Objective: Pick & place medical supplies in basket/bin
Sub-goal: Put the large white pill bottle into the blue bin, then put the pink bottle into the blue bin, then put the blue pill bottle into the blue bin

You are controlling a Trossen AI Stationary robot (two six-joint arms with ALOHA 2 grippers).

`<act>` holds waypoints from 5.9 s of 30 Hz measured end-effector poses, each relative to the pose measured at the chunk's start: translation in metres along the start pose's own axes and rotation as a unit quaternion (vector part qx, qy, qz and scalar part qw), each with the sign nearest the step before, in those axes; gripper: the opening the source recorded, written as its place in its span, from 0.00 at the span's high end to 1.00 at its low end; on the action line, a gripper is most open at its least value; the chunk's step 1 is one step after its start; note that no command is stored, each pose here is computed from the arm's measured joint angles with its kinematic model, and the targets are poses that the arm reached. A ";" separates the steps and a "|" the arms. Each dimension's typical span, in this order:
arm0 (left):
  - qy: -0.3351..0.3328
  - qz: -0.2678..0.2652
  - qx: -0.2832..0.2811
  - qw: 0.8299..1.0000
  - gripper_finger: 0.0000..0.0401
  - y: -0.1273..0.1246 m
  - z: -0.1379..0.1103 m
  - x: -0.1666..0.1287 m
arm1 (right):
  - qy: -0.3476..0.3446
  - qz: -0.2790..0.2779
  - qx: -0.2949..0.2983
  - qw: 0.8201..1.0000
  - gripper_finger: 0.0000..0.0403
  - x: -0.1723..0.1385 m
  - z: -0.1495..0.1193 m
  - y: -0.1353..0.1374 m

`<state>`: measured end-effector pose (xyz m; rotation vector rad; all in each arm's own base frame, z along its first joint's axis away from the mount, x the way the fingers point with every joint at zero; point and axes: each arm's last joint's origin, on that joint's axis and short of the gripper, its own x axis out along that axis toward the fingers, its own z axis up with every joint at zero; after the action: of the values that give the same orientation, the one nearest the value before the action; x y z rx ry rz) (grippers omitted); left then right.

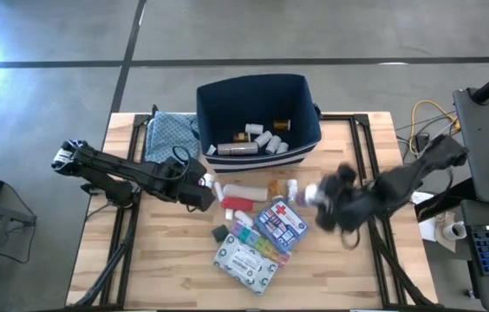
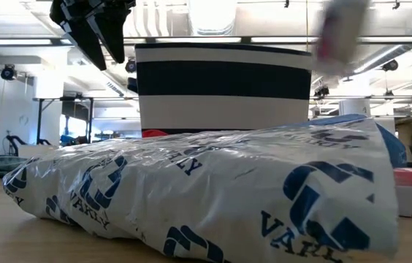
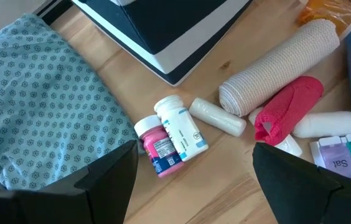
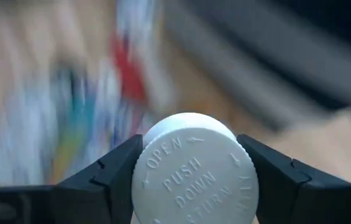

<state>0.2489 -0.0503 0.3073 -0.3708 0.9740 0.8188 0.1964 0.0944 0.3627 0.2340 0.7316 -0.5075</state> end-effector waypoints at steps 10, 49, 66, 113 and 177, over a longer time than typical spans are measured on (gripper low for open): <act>0.010 0.011 0.006 1.000 0.27 0.003 -0.003 -0.002 | -0.258 -0.007 0.008 0.966 0.43 -0.023 0.126 -0.060; 0.069 0.088 -0.283 0.953 0.41 0.043 -0.063 0.126 | -0.073 -0.030 0.017 0.997 0.29 0.090 0.146 -0.126; 0.040 0.008 -0.293 0.955 0.51 0.038 -0.079 0.155 | -0.049 -0.045 0.039 0.997 0.29 0.105 0.134 -0.127; -0.300 -0.021 -0.047 0.953 0.42 0.057 0.167 -0.007 | -0.021 -0.048 0.020 0.998 0.29 0.104 0.123 -0.128; -0.106 -0.239 -0.062 0.963 0.33 -0.009 0.029 -0.030 | 0.232 0.093 -0.587 0.770 0.29 0.206 -0.056 -0.039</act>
<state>0.2638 -0.0517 0.3477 -0.5875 0.5965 0.4662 0.2741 0.0084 0.1793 -0.7789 1.3673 0.2855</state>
